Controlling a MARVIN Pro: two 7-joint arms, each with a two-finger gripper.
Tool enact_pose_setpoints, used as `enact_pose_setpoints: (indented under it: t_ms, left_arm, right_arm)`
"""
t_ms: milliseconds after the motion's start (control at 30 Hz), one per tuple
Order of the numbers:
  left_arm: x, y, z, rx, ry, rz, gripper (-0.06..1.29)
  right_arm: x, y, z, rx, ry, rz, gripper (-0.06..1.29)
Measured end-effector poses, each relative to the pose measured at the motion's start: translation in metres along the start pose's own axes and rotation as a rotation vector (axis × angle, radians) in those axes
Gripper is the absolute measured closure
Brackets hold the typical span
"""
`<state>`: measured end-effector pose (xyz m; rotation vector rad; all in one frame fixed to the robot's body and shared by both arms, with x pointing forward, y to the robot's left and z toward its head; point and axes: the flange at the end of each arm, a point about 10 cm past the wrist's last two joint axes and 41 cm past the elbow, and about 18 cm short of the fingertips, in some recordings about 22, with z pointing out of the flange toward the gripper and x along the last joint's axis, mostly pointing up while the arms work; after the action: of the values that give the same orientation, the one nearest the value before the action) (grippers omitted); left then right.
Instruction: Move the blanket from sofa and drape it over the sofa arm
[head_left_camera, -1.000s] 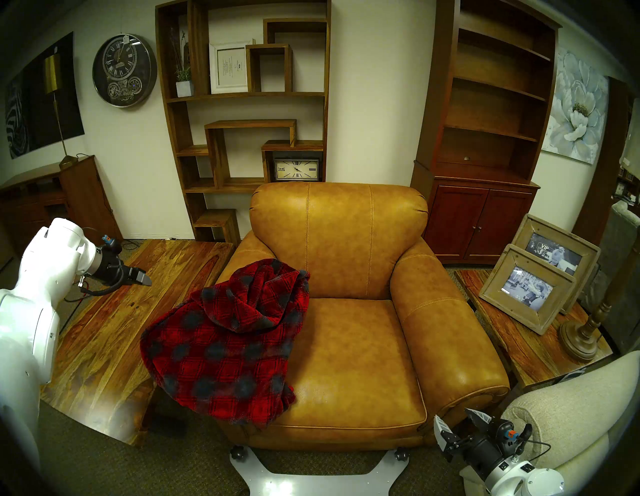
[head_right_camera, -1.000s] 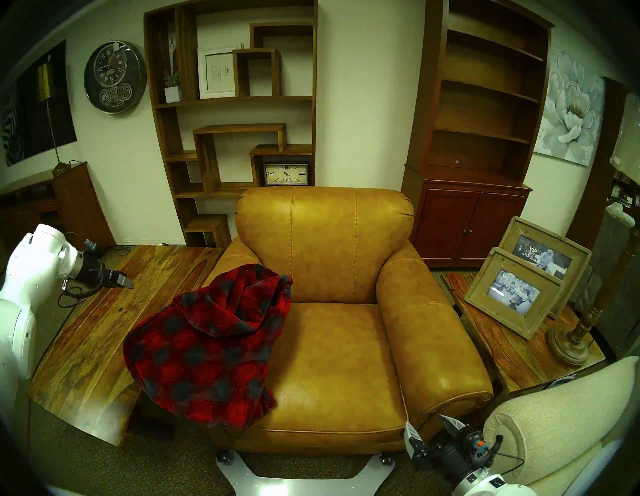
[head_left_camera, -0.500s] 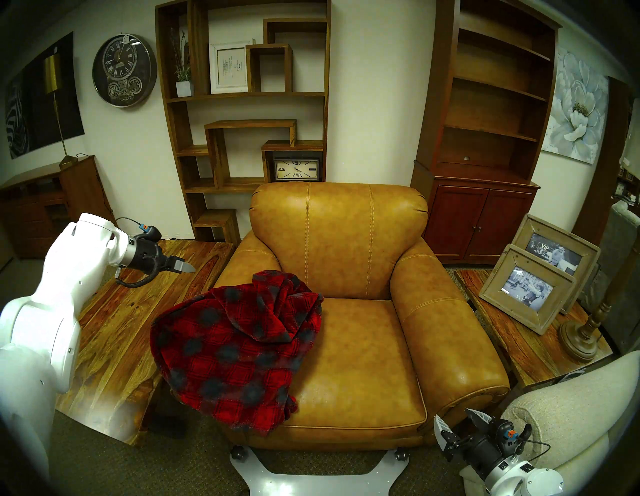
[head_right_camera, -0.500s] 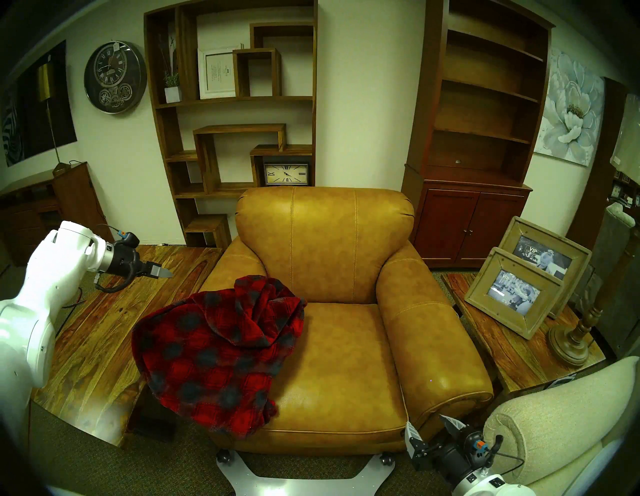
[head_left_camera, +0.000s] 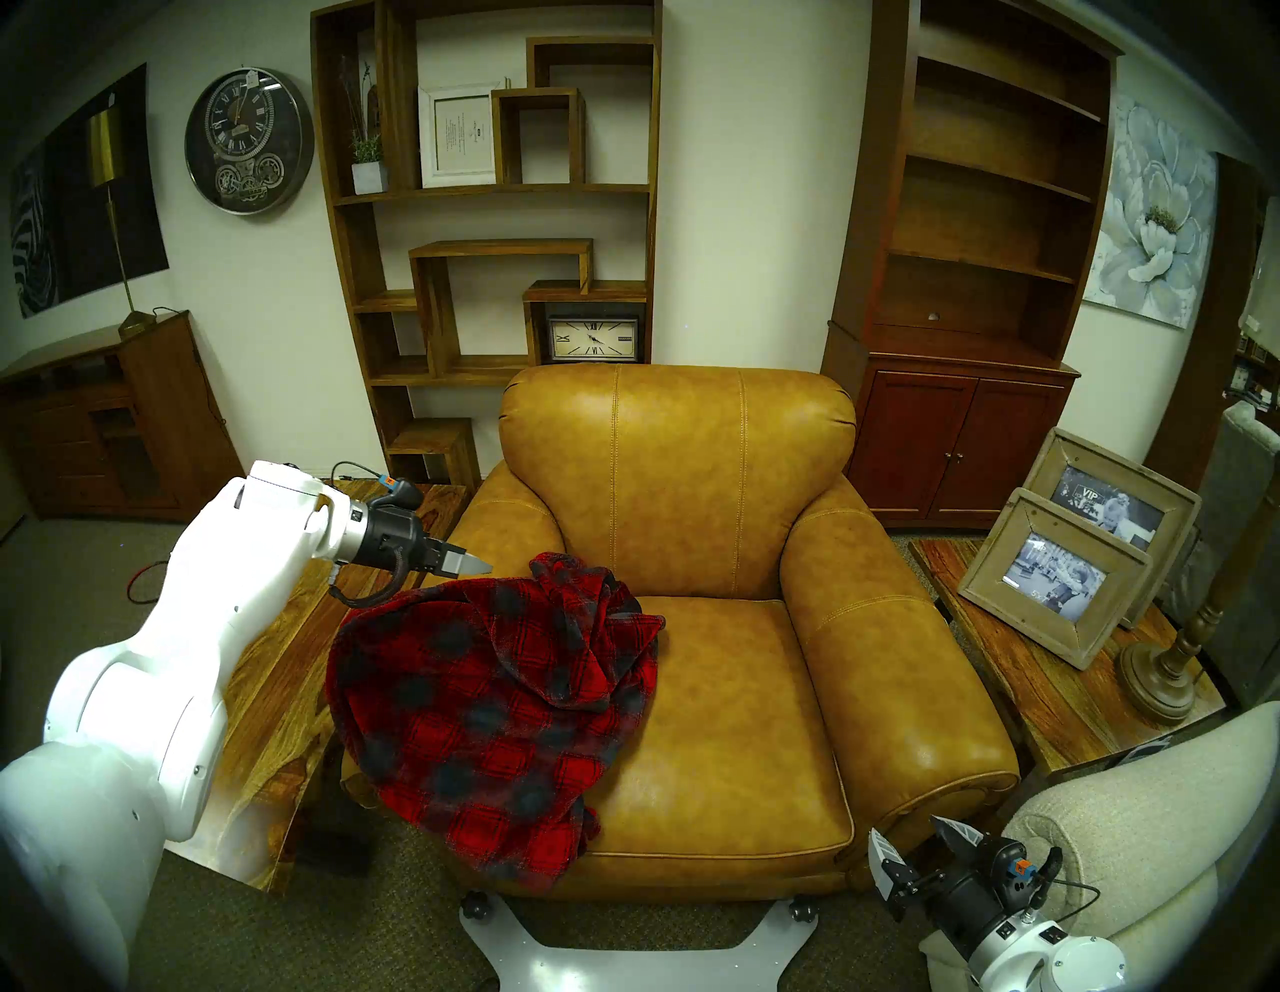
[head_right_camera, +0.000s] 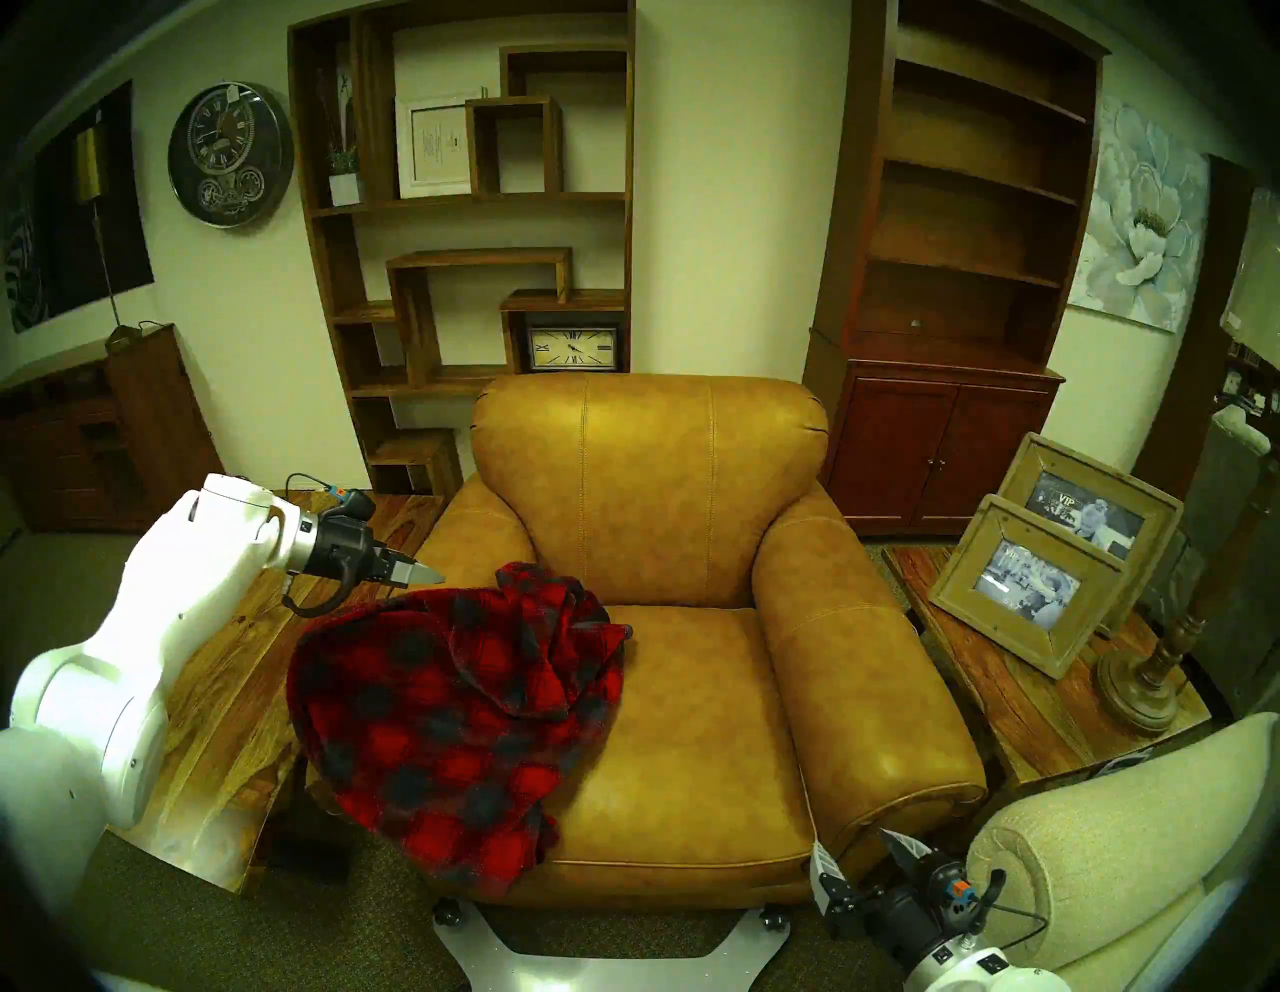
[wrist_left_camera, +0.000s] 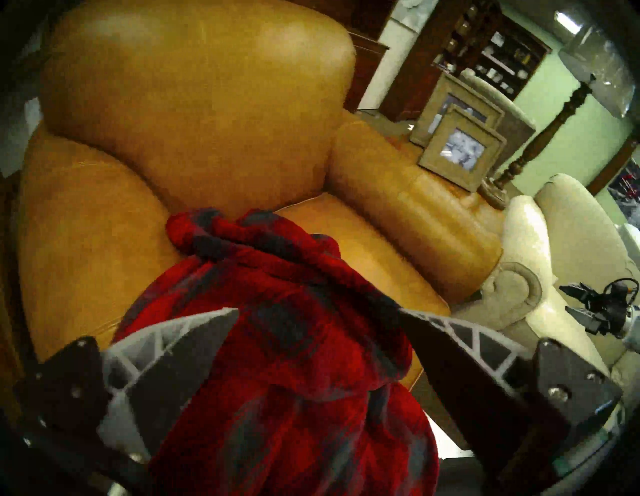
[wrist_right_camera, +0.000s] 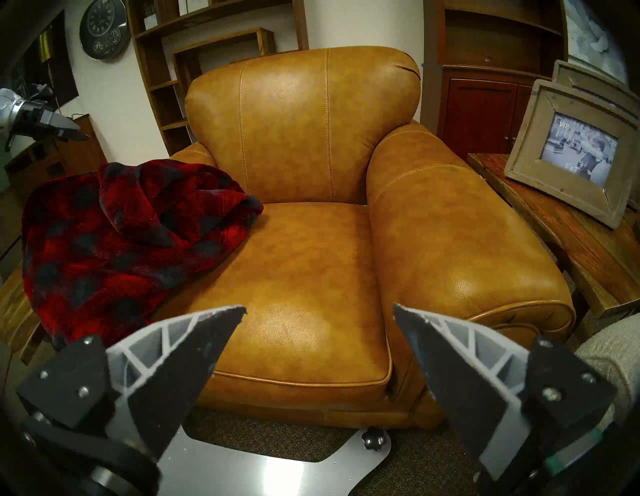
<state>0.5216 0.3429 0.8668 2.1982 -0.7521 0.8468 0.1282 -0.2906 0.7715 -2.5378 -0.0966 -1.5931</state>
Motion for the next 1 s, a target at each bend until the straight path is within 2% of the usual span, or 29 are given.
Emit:
enact_pose_setpoints:
  t_ms: [167,367,800,1000]
  left_arm:
    - [-0.013,0.022,0.032,-0.095,-0.01,0.033,-0.03]
    - [-0.032,0.041,0.053,-0.164,-0.022,0.056,-0.03]
    - [-0.057,0.073,0.08,-0.22,-0.019,0.143,-0.03]
    - [-0.071,0.084,0.09,-0.212,-0.019,0.169,-0.03]
  right_arm:
    - [0.0,0.0,0.0,-0.001,0.001,0.0,0.02]
    - [0.0,0.0,0.001,-0.003,0.001,0.0,0.02]
    - [-0.002,0.001,0.002,-0.007,0.0,0.002,0.02]
    - [-0.003,0.001,0.002,-0.009,-0.001,0.002,0.02]
